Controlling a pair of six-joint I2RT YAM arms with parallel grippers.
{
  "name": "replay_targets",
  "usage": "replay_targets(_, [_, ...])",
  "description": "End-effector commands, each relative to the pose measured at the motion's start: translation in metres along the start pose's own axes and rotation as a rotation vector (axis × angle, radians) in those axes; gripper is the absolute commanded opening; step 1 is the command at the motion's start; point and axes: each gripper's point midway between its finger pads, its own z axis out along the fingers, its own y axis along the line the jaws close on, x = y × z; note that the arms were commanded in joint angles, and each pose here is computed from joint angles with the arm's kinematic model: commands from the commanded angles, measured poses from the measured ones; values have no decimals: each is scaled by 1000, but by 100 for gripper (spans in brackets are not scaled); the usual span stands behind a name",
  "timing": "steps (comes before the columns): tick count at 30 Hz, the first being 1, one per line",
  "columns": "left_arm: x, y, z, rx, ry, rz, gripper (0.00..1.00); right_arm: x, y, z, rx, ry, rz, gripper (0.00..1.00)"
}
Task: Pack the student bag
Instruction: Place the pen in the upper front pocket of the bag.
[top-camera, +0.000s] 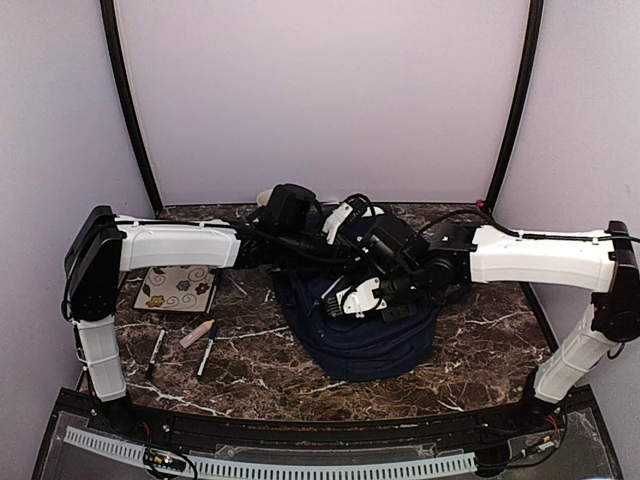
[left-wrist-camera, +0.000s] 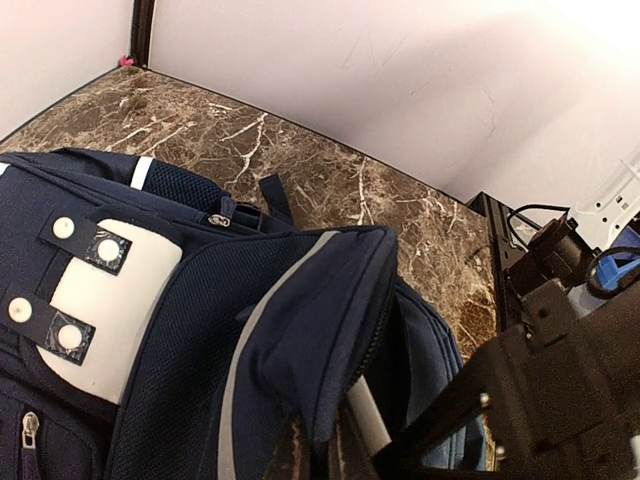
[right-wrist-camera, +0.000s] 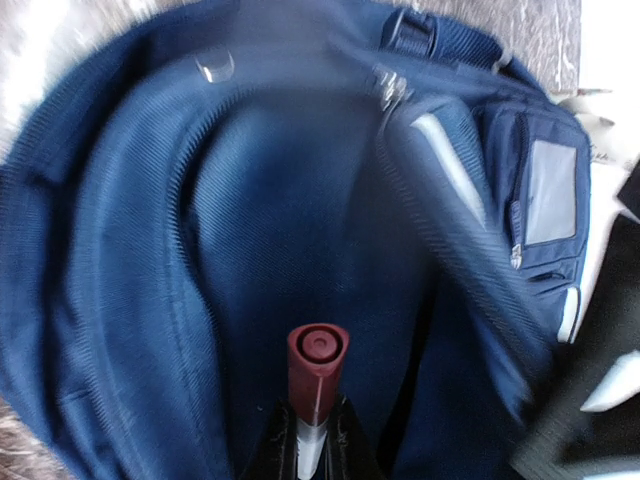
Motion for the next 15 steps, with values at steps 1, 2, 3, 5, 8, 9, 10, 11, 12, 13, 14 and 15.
replay_targets(1, [-53, -12, -20, 50, -135, 51, 0, 12, -14, 30, 124, 110, -69, 2])
replay_targets(2, [-54, -12, -21, 55, -135, 47, 0, 14, -14, 36, 138, 124, -80, 2])
replay_targets(3, [-53, -12, -22, 61, -133, 44, 0, 15, -16, 40, 154, 131, -87, 2])
replay_targets(5, [-54, -13, -23, 77, -132, 39, 0, 18, -19, 51, 198, 157, -97, 3])
replay_targets(8, [-53, -15, -24, 94, -131, 37, 0, 15, -43, 61, 349, 156, -95, 10])
replay_targets(9, [-52, -16, -24, 102, -131, 42, 0, 16, -50, 63, 413, 156, -113, 14])
replay_targets(10, [-51, -16, -24, 105, -132, 48, 0, 15, -60, 63, 483, 142, -111, 22])
replay_targets(11, [-50, -15, -25, 103, -134, 52, 0, 14, -66, 64, 532, 136, -103, 33])
replay_targets(12, [-49, -14, -25, 101, -136, 57, 0, 15, -71, 64, 557, 145, -85, 37])
replay_targets(13, [-48, -14, -26, 101, -135, 60, 0, 16, -72, 65, 545, 154, -60, 37])
replay_targets(14, [-46, -12, -27, 99, -134, 61, 0, 15, -72, 65, 509, 143, -20, 38])
replay_targets(15, [-44, -9, -27, 100, -131, 57, 0, 15, -70, 64, 458, 127, 13, 39])
